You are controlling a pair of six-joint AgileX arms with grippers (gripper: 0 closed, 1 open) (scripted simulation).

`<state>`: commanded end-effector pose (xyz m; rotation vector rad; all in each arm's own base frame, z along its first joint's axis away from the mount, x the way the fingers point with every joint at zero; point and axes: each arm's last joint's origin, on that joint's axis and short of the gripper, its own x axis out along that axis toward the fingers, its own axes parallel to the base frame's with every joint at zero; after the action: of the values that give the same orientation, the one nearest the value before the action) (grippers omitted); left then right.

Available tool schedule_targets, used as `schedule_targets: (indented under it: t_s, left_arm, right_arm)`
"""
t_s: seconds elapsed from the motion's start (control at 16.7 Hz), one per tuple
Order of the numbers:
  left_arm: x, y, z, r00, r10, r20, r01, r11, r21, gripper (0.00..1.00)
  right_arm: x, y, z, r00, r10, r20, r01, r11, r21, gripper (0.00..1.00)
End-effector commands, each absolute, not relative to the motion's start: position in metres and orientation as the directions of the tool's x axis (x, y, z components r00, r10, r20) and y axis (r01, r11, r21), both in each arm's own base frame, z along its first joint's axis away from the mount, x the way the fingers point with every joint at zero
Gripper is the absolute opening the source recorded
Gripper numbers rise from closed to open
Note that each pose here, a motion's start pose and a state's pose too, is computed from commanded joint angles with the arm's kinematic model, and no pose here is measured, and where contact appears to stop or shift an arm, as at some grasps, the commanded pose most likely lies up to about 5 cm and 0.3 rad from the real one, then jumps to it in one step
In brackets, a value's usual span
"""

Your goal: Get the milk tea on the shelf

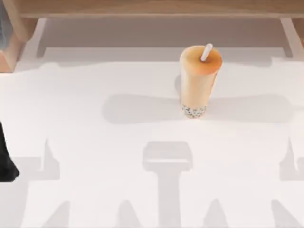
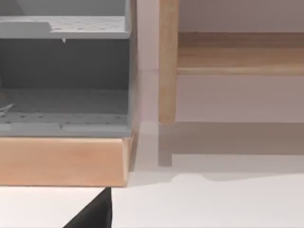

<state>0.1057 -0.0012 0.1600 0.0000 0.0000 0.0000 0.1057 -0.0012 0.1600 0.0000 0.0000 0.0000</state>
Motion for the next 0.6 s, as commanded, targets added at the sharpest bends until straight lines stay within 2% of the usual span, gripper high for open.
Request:
schedule_targets:
  t_s: [0.36,0.6]
  left_arm:
    - [0.106,-0.001,0.16,1.0,0.0,0.0,0.0,1.0,0.0,1.0]
    - [0.106,-0.001,0.16,1.0,0.0,0.0,0.0,1.0,0.0,1.0]
  right_arm:
    - [0.11,0.002,0.171,1.0,-0.008,0.014,0.008,1.0,0.007,1.0]
    - [0.127,0.013,0.19,1.0,-0.012,0.013,0.011,1.0,0.018,1.0]
